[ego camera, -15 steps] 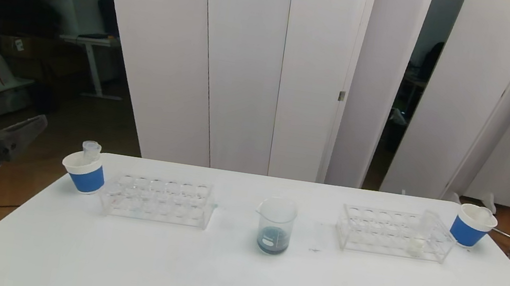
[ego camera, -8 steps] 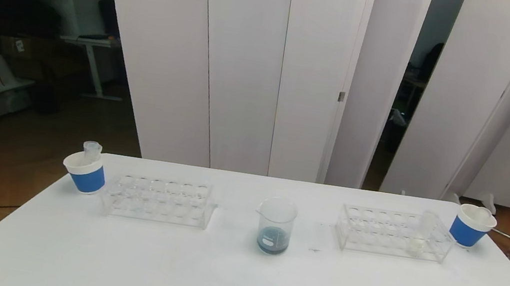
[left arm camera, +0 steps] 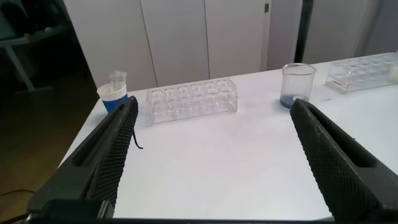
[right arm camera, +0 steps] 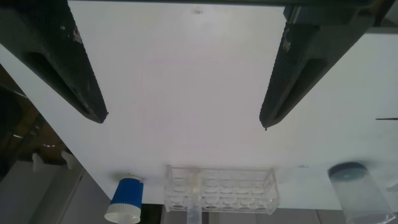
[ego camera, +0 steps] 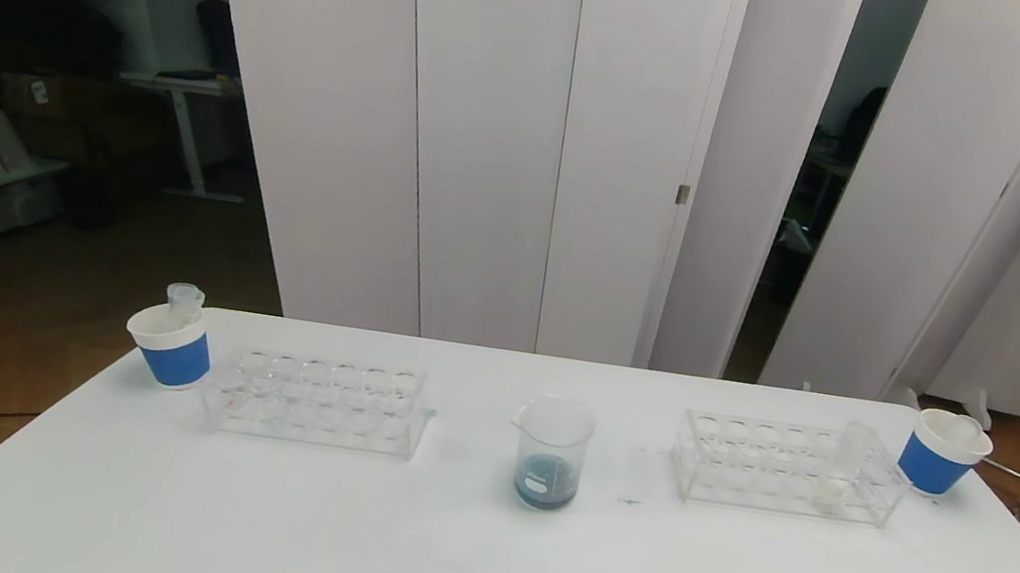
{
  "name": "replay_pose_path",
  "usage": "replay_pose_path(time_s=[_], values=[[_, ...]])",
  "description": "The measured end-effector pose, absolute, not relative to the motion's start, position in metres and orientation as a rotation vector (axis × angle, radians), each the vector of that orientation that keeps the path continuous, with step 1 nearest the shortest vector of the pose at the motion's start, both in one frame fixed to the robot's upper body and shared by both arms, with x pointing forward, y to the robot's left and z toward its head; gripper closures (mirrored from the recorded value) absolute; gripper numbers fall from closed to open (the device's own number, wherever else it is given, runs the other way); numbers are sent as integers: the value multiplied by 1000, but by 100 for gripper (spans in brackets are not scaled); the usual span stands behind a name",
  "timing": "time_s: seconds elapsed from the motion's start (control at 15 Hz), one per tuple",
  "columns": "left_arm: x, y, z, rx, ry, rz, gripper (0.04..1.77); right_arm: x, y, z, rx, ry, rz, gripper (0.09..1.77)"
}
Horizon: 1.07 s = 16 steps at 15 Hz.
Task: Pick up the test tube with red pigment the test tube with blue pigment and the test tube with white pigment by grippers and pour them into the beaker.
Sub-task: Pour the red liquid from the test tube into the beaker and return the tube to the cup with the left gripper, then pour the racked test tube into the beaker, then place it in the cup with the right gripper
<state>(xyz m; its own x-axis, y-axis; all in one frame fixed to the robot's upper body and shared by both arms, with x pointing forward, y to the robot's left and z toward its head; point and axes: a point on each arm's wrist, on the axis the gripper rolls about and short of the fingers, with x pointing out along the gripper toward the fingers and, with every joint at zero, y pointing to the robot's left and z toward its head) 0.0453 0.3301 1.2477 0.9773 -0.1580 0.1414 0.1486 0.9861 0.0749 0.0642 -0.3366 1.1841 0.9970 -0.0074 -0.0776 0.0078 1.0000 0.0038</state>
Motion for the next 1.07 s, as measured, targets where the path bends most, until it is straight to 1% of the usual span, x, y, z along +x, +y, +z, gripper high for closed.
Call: replay_pose_path(time_s=[0.2,0.27,0.33,0.4,0.53,1.07], values=[[56,330,1221,66,-125,-152,6,64,-337,1184,5,78,-7,11],[60,330,1212,65,-133,-139,6,64,-337,1184,5,78,-8,11],[64,331,1207,64,-154,-94,6,64,-337,1184,5,78,-8,11],[66,332,1199,60,-116,-57,6,64,-337,1184,4,78,-8,11],[68,333,1183,48,3,-30,6,64,-337,1184,5,78,-7,11],[69,333,1182,43,-2,-26,6,64,-337,1184,5,78,-7,11]])
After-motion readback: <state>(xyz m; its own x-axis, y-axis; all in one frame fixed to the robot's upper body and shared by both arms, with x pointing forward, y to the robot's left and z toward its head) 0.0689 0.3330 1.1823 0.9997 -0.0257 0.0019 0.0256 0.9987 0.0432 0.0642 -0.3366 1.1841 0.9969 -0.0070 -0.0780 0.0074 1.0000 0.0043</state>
